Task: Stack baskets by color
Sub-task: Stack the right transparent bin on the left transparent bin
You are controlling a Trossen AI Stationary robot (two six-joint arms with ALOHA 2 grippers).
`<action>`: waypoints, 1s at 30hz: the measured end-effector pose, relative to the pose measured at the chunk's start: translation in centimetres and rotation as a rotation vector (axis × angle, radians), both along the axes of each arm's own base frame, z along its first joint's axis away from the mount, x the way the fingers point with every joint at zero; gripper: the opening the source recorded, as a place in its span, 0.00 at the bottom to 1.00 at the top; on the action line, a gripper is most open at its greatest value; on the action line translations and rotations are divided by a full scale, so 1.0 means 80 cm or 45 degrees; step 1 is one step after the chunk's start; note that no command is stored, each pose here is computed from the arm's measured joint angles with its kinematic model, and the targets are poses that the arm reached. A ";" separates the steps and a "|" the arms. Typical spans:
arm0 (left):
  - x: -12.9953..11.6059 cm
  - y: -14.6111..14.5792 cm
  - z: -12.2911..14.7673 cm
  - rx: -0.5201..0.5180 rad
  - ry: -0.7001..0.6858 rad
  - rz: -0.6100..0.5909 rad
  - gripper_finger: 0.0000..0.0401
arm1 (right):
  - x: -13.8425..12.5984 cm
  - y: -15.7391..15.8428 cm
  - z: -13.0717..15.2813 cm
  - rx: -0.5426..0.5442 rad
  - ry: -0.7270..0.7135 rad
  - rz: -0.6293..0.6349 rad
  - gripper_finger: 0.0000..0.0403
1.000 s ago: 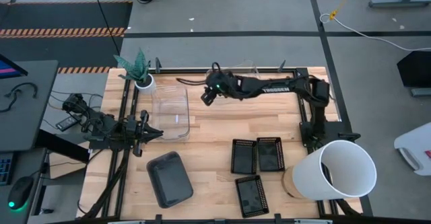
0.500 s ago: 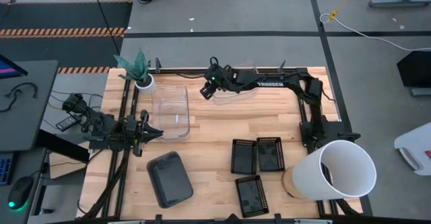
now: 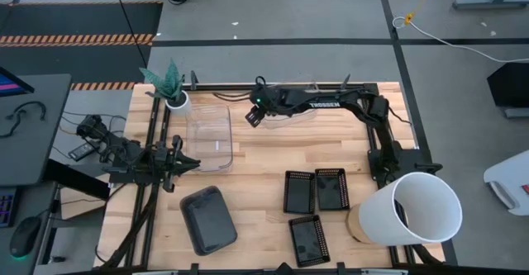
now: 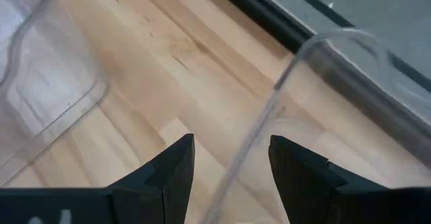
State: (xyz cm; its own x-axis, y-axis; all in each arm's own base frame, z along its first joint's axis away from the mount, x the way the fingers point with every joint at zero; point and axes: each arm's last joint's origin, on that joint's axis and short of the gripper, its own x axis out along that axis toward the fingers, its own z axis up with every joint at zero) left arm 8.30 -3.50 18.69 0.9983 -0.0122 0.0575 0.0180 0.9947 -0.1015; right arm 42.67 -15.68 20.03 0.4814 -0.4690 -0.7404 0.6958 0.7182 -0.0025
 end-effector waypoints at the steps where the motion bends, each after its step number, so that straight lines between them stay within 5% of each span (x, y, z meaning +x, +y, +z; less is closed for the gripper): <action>1: 0.000 0.000 0.000 -0.001 -0.001 0.000 0.09 | 0.001 0.000 -0.003 0.006 0.001 -0.007 0.49; 11: 0.000 0.000 0.000 -0.001 -0.001 -0.001 0.08 | 0.000 0.002 -0.010 0.062 0.031 0.015 0.45; 30: 0.000 0.000 0.000 -0.001 0.000 0.000 0.08 | 0.000 0.017 -0.009 0.135 0.025 -0.042 0.04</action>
State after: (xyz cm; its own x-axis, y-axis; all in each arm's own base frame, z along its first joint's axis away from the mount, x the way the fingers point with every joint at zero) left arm 8.30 -3.50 18.69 0.9983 -0.0123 0.0578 0.0182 0.9946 -0.1022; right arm 42.64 -14.32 19.29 0.4519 -0.4027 -0.7960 0.7198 0.6917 0.0587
